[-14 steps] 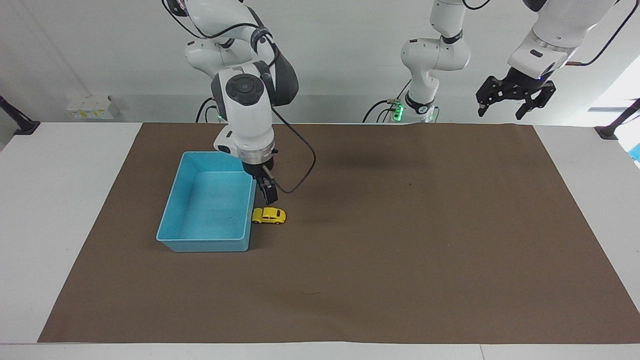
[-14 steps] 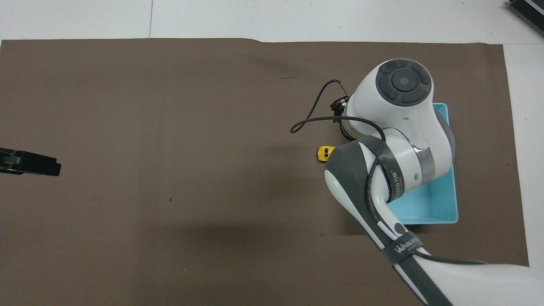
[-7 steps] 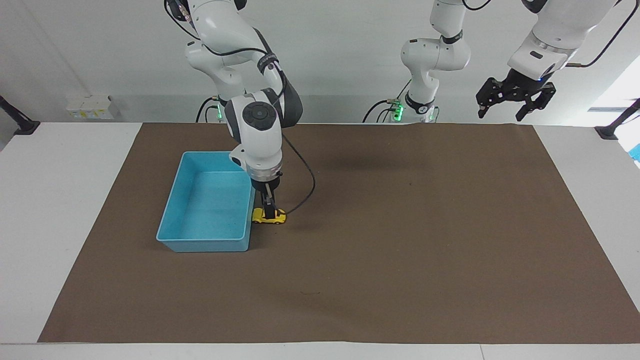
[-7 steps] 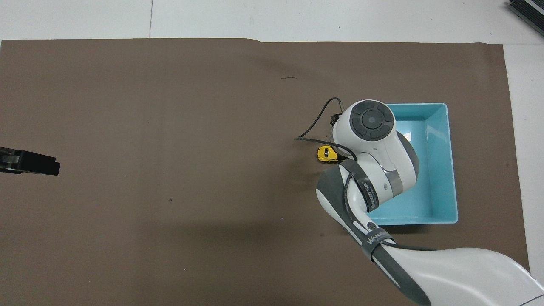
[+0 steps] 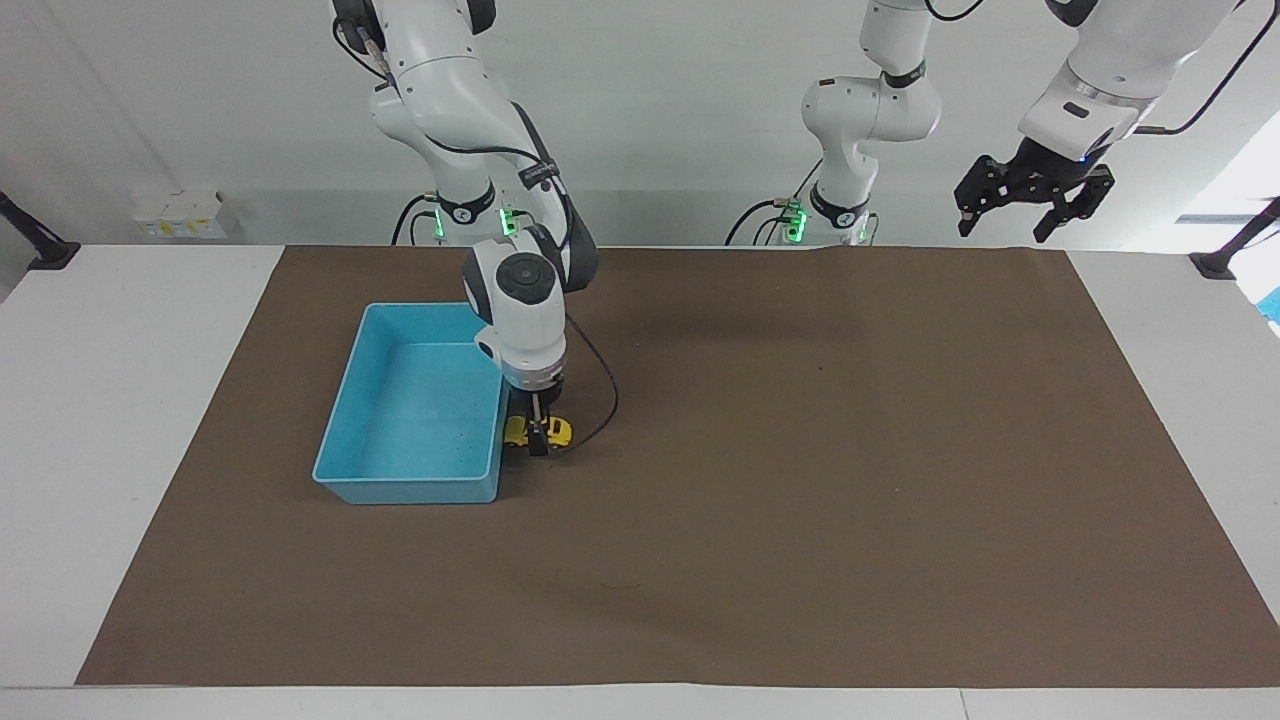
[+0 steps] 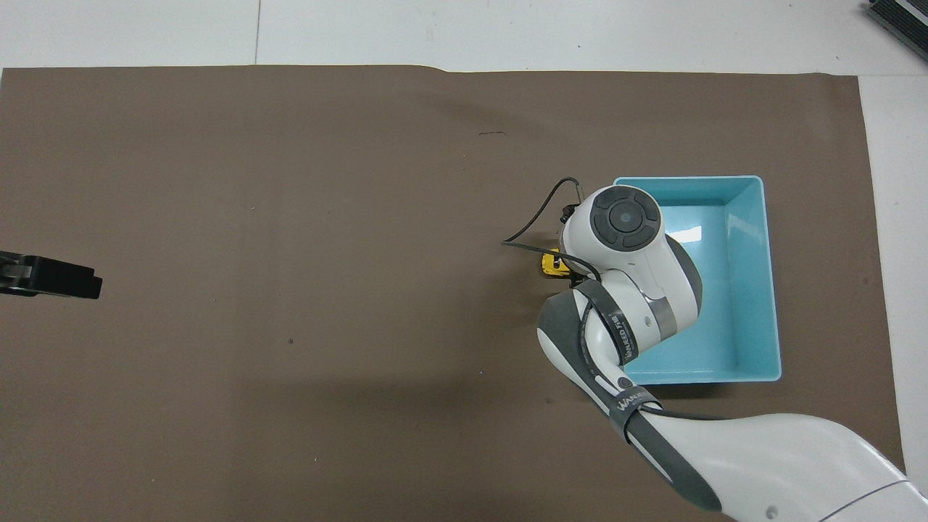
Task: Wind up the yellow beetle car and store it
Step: 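Reach the right gripper to the car while the left gripper returns to rest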
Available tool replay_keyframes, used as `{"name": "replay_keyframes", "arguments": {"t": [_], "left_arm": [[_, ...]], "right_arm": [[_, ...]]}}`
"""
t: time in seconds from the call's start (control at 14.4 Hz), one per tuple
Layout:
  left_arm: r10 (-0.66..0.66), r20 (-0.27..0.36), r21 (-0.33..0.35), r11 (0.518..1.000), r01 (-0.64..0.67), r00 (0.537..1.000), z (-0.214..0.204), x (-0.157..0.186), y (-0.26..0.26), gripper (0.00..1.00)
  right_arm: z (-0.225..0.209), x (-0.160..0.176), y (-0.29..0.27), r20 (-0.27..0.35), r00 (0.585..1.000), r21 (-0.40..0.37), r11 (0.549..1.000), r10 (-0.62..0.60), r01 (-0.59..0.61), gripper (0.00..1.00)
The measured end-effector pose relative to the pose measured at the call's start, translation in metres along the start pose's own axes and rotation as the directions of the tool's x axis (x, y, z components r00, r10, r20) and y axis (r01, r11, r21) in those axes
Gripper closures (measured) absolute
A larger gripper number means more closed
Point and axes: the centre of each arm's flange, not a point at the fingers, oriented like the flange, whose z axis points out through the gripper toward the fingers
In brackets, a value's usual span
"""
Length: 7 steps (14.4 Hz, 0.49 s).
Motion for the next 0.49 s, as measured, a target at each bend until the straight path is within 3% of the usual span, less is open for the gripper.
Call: {"name": "replay_keyframes", "arguments": {"t": [0.21, 0.28, 0.49], "left_arm": [[0.000, 0.000, 0.000, 1.000, 0.000, 1.000, 0.000, 0.000, 0.000, 0.00], [0.000, 0.000, 0.000, 1.000, 0.000, 1.000, 0.000, 0.000, 0.000, 0.00], [0.000, 0.000, 0.000, 1.000, 0.000, 1.000, 0.000, 0.000, 0.000, 0.00]], "right_arm": [[-0.002, -0.004, 0.000, -0.004, 1.000, 0.004, 1.000, -0.010, 0.010, 0.48], [-0.005, -0.009, 0.000, -0.004, 1.000, 0.007, 1.000, -0.019, 0.019, 0.53], [-0.030, -0.024, -0.003, -0.014, 0.999, 0.005, 0.999, -0.040, 0.040, 0.53]]}}
